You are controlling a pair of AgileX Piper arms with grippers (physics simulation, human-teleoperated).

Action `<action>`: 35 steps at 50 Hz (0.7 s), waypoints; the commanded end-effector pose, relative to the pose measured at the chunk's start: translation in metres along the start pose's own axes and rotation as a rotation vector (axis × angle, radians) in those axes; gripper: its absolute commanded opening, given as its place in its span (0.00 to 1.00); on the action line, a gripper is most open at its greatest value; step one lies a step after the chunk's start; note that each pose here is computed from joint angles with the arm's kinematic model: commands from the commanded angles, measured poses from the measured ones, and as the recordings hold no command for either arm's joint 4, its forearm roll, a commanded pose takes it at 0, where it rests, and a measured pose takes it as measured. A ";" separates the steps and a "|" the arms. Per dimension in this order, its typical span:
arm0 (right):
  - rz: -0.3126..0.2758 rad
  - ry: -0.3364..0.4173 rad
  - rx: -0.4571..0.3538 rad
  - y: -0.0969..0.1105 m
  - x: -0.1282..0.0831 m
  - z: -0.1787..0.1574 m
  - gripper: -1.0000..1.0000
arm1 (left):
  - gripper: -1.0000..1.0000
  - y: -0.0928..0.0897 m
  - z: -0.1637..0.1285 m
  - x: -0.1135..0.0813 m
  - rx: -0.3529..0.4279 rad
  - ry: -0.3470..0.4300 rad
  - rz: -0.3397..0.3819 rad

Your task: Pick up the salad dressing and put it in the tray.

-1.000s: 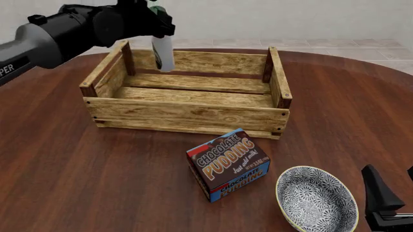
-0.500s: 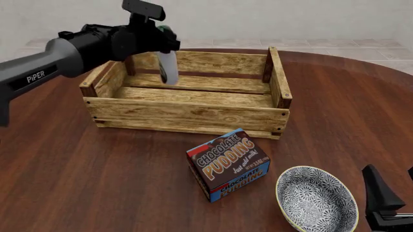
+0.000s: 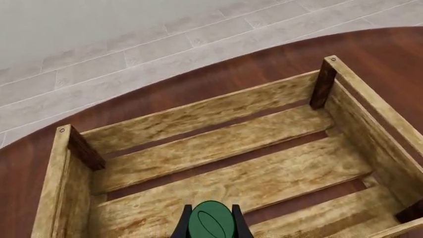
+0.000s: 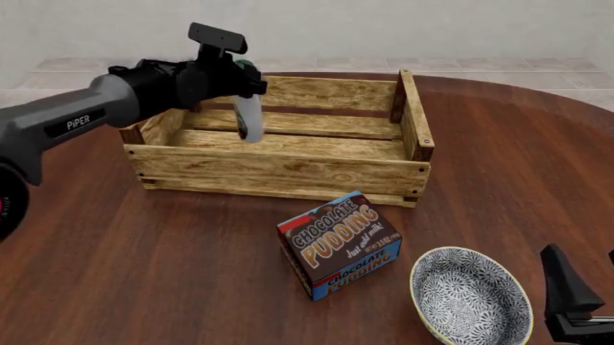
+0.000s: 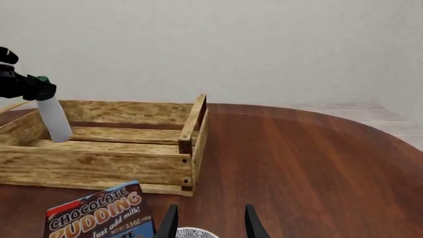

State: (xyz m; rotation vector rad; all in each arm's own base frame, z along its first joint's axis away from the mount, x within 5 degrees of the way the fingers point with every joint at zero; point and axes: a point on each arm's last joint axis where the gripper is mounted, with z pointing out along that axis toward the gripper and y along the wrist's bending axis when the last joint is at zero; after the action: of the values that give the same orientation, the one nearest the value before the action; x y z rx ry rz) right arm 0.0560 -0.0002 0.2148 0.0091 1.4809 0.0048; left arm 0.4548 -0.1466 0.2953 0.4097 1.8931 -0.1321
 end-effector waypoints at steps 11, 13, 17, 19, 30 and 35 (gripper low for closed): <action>0.002 -0.002 0.005 0.000 0.000 0.000 1.00 | 0.00 0.003 0.016 0.023 -0.008 0.028 -0.013; 0.002 -0.002 0.006 0.000 -0.001 0.000 1.00 | 0.00 0.004 0.017 0.025 -0.010 0.029 -0.012; 0.003 -0.002 0.007 0.000 -0.001 0.000 1.00 | 0.00 0.004 0.019 0.027 -0.010 0.034 -0.015; 0.003 -0.002 0.007 0.000 -0.001 0.000 1.00 | 0.00 0.003 0.020 0.030 -0.008 0.038 -0.015; 0.008 -0.003 0.010 -0.001 0.000 0.000 1.00 | 0.00 0.000 0.026 0.038 -0.004 0.050 -0.013; 0.010 -0.004 0.010 -0.001 -0.001 0.000 1.00 | 0.00 0.000 0.028 0.041 -0.004 0.056 -0.015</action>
State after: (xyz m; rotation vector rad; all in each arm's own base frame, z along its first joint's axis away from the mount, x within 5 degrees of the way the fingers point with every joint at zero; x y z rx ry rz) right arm 0.0559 -0.0007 0.2150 0.0208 1.4780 0.0039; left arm 0.4655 -0.1448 0.2505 0.3862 1.9583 -0.1379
